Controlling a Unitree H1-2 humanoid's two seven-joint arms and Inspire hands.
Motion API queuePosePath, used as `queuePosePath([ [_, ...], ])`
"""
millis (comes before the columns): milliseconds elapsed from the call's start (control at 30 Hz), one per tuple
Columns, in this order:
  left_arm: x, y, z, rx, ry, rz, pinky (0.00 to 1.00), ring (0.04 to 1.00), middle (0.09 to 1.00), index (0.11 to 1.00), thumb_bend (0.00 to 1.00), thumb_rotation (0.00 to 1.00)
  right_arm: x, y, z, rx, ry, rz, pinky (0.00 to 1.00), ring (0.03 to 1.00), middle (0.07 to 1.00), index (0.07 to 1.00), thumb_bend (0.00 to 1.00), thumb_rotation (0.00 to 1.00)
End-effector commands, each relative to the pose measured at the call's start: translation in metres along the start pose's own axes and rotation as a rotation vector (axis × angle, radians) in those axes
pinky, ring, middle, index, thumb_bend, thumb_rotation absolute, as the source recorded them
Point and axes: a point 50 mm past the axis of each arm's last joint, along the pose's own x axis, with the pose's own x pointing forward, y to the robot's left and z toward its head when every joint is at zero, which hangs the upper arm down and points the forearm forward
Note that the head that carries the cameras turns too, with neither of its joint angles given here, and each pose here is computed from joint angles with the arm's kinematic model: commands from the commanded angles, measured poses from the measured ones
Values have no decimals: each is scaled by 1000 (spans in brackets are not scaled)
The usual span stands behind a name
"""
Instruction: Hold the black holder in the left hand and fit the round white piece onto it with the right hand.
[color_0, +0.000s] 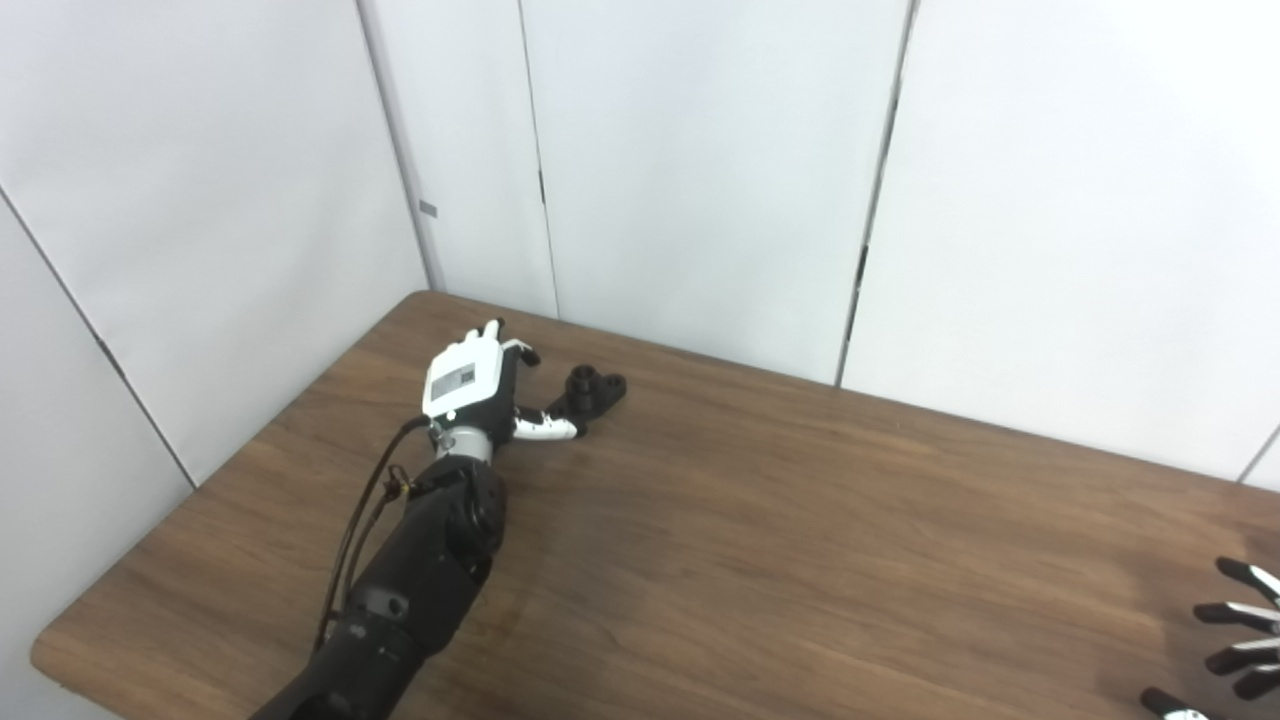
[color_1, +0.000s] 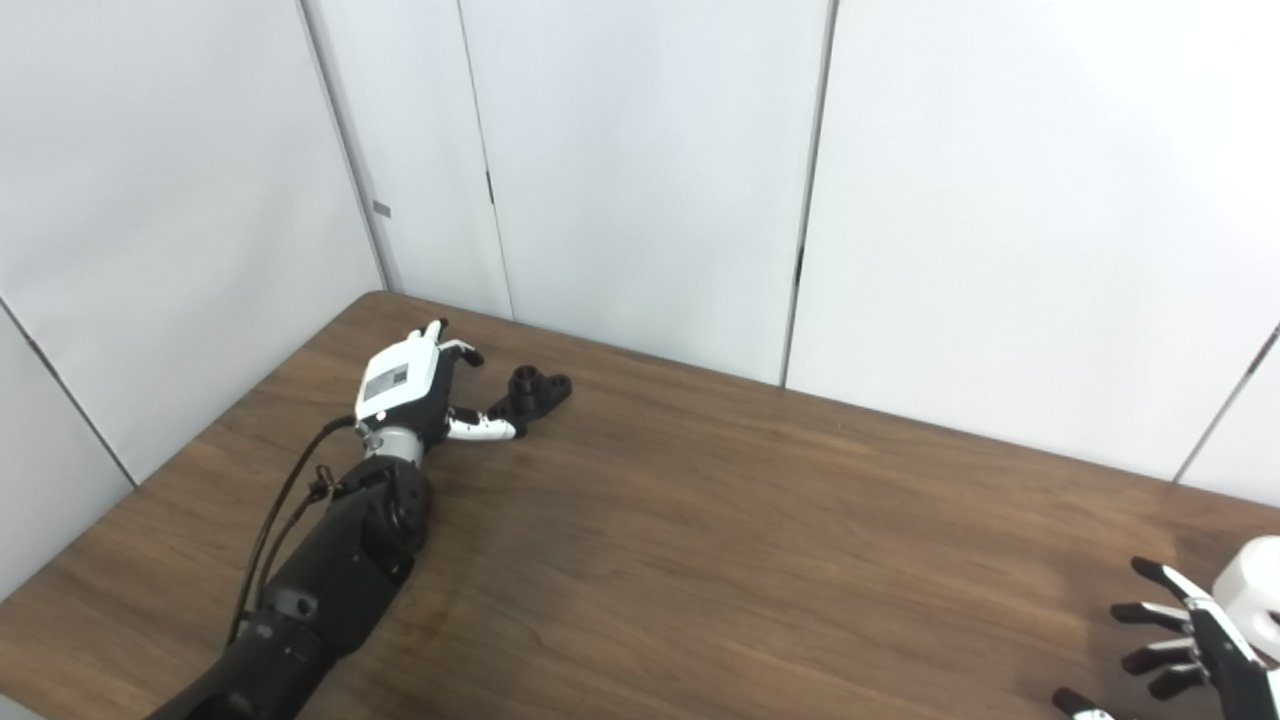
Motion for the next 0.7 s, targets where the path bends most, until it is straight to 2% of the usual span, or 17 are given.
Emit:
queuePosePath([
  [0, 19, 31, 13, -6, -38, 103, 989, 1000, 1000, 737, 1000, 366, 8, -17, 10, -19, -65, -33, 390, 515, 676, 823, 563, 164],
  [233, 23, 24, 17, -25, -40, 77, 967, 1000, 1000, 731, 1000, 358, 5, -19, 8, -21, -65, -33, 390, 503, 670, 805, 570, 140],
  [533, 29, 14, 21, -64, -51, 76, 915, 1000, 988, 680, 946, 351, 3, -18, 10, -24, -53, -30, 394, 513, 674, 807, 570, 131],
  [667, 30, 10, 22, -110, -68, 76, 932, 1000, 973, 661, 918, 308, 2, -18, 12, -15, -50, -33, 393, 516, 676, 810, 567, 127],
])
